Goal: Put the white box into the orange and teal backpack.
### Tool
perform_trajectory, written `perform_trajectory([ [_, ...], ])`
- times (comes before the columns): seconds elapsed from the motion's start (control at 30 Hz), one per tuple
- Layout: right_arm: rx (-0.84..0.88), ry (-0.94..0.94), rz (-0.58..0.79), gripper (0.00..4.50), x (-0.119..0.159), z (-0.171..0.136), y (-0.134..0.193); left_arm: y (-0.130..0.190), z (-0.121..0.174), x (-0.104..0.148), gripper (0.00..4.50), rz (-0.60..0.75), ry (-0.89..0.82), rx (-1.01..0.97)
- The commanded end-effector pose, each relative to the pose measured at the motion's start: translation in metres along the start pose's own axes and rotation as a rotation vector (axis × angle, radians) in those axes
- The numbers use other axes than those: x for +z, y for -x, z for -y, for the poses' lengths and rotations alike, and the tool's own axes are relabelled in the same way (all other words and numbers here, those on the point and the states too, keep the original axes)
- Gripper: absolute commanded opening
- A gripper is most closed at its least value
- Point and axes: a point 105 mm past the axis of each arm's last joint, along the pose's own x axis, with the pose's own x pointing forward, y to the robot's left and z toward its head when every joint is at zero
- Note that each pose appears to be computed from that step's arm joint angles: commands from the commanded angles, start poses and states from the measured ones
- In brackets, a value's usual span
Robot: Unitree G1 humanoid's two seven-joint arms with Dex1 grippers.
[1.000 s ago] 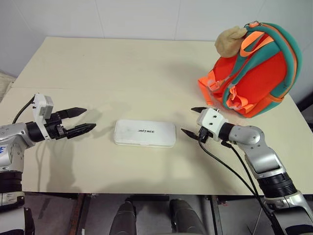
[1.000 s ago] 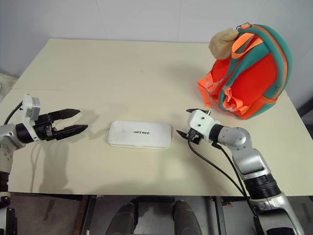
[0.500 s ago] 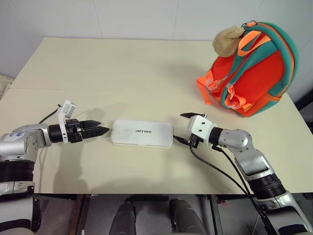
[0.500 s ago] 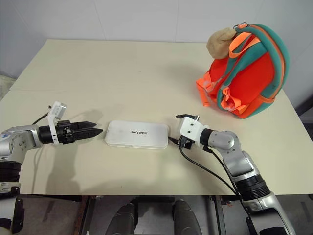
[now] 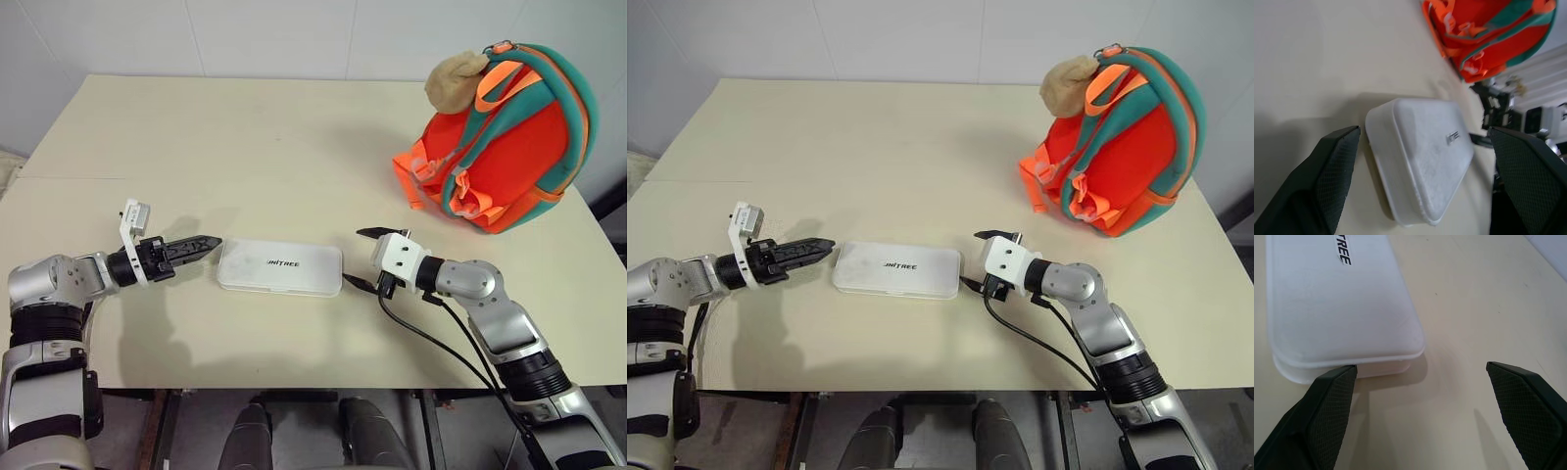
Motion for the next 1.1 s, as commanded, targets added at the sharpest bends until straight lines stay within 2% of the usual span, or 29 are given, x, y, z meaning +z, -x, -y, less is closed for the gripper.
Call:
perform_trajectory([
  [0.03, -0.005, 0.035, 0.055, 4.47, 0.015, 0.002, 0.004, -0.005, 0.007, 0.001, 4.5, -0.012, 0.014, -0.049],
  [0.2, -0.003, 0.036, 0.06, 4.47, 0.015, 0.002, 0.003, -0.007, 0.005, 0.002, 4.5, -0.002, 0.033, -0.051],
  [0.4, 0.016, 0.053, 0.083, 4.47, 0.02, -0.001, -0.004, -0.016, 0.001, -0.009, 4.5, -0.057, 0.024, -0.042],
  [0.8, 0.055, 0.083, 0.101, 4.47, 0.023, -0.007, -0.01, -0.026, 0.009, -0.012, 4.5, -0.101, 0.021, -0.09],
  [1.1, 0.058, 0.113, 0.1, 4.47, 0.024, -0.004, -0.011, -0.02, 0.004, -0.017, 4.5, -0.155, -0.003, -0.043],
])
